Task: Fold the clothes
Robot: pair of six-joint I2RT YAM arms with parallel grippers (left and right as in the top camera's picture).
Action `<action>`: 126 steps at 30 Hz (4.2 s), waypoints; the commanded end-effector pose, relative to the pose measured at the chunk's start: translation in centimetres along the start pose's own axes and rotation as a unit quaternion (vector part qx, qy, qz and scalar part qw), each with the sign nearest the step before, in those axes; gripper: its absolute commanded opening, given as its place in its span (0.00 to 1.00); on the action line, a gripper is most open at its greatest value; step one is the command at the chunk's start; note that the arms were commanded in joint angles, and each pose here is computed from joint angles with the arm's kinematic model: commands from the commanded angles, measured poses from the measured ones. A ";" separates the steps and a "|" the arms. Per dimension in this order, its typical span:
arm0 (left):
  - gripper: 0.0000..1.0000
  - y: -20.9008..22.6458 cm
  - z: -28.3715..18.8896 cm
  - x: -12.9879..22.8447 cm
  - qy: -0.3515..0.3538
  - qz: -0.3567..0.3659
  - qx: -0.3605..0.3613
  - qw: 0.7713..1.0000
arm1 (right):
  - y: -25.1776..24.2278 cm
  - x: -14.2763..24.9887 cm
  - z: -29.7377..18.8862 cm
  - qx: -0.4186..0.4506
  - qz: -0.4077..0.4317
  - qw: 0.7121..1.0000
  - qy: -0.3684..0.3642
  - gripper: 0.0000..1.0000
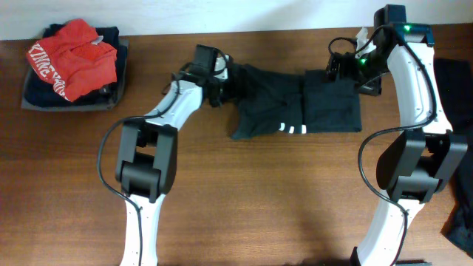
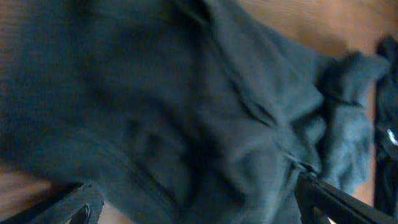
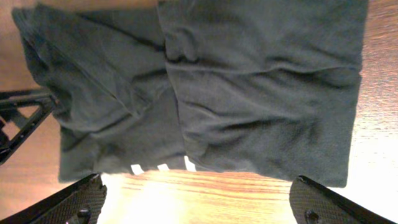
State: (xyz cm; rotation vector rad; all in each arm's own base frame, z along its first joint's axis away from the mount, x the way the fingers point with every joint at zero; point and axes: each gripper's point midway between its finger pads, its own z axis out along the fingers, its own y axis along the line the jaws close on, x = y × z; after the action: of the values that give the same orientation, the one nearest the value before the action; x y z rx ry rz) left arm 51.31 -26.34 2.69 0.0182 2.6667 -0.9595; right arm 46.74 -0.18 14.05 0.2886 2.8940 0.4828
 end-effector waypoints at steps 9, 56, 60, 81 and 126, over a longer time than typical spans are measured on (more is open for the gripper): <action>0.99 5.2 5.6 7.8 0.105 -0.058 -0.037 0.992 | -1.3 4.4 3.9 -0.001 0.000 0.997 0.079 0.99; 0.01 19.2 -7.3 1.4 0.077 -0.081 -0.164 0.980 | -2.6 5.4 6.7 -0.002 0.035 0.996 0.084 0.99; 0.01 18.3 -10.0 -0.5 0.081 -0.055 -0.183 0.978 | -3.4 5.7 7.3 0.017 0.033 0.996 0.083 0.99; 0.00 4.7 -14.0 -5.6 0.039 0.055 -0.159 0.985 | -0.1 8.3 16.0 -0.015 0.042 0.998 0.050 0.99; 0.12 -12.7 -4.8 0.2 0.037 0.263 -0.116 0.957 | 3.8 9.0 17.5 -0.003 0.045 0.998 0.040 0.77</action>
State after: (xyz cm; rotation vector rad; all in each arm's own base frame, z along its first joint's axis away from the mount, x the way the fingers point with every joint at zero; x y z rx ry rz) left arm 48.57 -32.06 13.36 0.6446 2.6412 -0.4674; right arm 45.02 10.14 1.27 0.3535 2.8556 0.5529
